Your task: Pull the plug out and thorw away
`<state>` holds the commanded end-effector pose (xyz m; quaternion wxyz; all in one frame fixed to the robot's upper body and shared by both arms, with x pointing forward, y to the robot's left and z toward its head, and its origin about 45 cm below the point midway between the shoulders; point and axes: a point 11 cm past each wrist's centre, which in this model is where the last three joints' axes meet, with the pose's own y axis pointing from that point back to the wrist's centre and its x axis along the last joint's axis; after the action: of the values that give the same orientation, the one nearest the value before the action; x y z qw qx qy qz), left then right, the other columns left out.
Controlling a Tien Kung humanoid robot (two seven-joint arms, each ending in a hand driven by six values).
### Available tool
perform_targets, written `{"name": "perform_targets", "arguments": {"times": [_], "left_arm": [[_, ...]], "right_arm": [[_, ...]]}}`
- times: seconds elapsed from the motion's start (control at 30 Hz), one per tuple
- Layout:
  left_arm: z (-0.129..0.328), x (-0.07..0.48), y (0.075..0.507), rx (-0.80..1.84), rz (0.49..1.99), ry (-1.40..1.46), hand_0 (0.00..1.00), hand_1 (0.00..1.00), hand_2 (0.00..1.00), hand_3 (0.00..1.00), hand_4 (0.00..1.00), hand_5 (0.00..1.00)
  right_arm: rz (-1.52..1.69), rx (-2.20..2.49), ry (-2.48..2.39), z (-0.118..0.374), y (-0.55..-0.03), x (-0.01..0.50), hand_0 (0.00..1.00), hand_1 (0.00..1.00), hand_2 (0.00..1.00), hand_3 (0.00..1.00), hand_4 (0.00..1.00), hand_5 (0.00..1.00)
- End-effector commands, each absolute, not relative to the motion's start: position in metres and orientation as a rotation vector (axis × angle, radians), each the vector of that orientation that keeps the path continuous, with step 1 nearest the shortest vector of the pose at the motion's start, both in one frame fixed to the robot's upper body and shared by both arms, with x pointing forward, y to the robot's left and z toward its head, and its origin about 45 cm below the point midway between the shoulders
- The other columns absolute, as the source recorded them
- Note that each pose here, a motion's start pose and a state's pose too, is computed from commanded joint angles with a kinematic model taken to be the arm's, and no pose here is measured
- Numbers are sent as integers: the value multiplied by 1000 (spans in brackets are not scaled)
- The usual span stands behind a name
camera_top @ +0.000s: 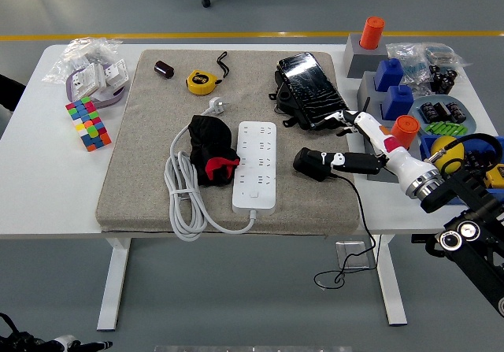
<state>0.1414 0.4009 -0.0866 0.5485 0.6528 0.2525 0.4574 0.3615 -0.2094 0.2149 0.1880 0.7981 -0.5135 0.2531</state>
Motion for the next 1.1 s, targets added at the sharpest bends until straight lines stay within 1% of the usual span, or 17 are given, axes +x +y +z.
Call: {"name": "perform_targets", "arguments": {"times": [0.3, 0.33, 0.5, 0.53, 1.1], "left_arm": [[-87, 139, 401, 1544, 1089, 606, 535, 675, 699, 666, 828, 647], [-87, 139, 401, 1544, 1090, 607, 535, 675, 699, 667, 829, 647], [-87, 139, 401, 1544, 1090, 606, 535, 675, 699, 667, 829, 647], [-87, 140, 401, 1544, 1091, 605, 534, 674, 699, 666, 832, 645], [-86, 144, 401, 1535, 1103, 605, 534, 674, 699, 665, 832, 645]], "right_arm": [[711, 2237, -1470, 214, -213, 361, 675, 684, 683, 629, 987, 494], [710, 2236, -1471, 214, -213, 361, 667, 682, 679, 619, 965, 475], [706, 2234, -1476, 213, -215, 361, 667, 682, 679, 619, 965, 475], [706, 2233, -1477, 213, -215, 361, 666, 681, 679, 618, 957, 462], [712, 2196, -1543, 224, -232, 364, 663, 679, 677, 617, 955, 458]]}}
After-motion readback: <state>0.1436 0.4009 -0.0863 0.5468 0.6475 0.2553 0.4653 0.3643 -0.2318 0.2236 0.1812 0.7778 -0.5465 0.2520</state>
